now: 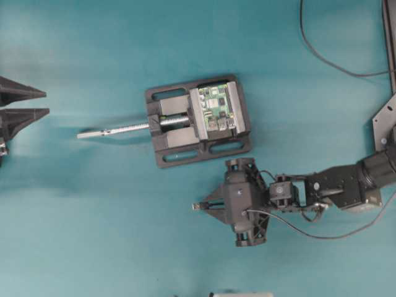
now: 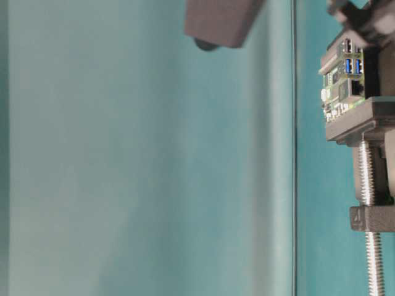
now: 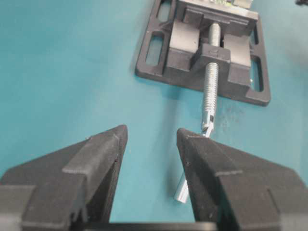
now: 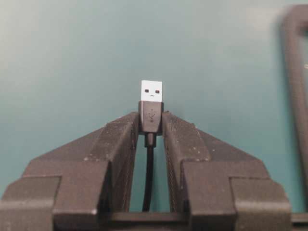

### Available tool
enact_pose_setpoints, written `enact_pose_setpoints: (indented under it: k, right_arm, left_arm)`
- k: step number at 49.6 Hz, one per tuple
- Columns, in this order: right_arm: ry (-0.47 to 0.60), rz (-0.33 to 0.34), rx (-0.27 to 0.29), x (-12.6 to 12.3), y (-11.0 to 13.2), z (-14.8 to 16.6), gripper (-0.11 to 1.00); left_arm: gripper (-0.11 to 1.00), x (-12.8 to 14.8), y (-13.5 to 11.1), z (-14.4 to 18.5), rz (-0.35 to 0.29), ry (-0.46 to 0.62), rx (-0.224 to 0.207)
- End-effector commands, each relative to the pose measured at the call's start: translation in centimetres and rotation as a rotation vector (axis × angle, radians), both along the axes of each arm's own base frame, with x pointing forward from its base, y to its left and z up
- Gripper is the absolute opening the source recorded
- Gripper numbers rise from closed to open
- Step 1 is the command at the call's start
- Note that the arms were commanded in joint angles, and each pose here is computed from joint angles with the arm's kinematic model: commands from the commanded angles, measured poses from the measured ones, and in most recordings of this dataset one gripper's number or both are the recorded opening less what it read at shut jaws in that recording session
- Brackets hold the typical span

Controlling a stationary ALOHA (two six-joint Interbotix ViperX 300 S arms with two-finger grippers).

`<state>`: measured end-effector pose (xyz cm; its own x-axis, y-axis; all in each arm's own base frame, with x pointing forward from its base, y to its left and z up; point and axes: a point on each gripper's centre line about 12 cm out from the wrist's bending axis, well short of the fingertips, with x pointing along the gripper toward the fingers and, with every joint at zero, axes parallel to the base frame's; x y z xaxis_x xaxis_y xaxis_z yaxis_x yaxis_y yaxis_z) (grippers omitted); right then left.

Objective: Insert the USB into the fixed PCB.
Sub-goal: 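Lift the USB plug and swing the right gripper toward the board's ports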

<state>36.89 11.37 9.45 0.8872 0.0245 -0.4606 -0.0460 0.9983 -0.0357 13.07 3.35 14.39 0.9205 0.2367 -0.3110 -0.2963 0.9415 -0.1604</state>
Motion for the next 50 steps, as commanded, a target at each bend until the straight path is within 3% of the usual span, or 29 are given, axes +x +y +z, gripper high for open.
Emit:
enact_pose_setpoints:
  k: [1, 21, 32, 38, 42, 50]
  right_arm:
    - [-0.065, -0.094, 0.026, 0.2, 0.0, 1.9, 0.19]
    - [-0.001, -0.486, -0.044, -2.0, 0.4, 2.5, 0.19]
    - [0.073, -0.784, -0.153, -3.7, -0.3, 2.3, 0.19]
    - [0.087, -0.906, -0.197, -3.8, -0.4, 2.3, 0.19]
    - [0.091, -0.973, -0.213, -3.8, -0.4, 2.3, 0.19]
    - [0.069, -1.044, -0.210, -2.9, 0.2, 2.4, 0.19]
  left_arm:
    - [0.62, 0.2, 0.1, 0.4, 0.006, -0.010, -0.006]
    - [0.62, 0.2, 0.1, 0.4, 0.006, -0.010, -0.006]
    - [0.62, 0.2, 0.1, 0.4, 0.006, -0.010, -0.006]
    - [0.62, 0.2, 0.1, 0.4, 0.006, -0.009, -0.005]
    - [0.62, 0.2, 0.1, 0.4, 0.006, -0.009, -0.005]
    - [0.62, 0.2, 0.1, 0.4, 0.008, -0.010, -0.006]
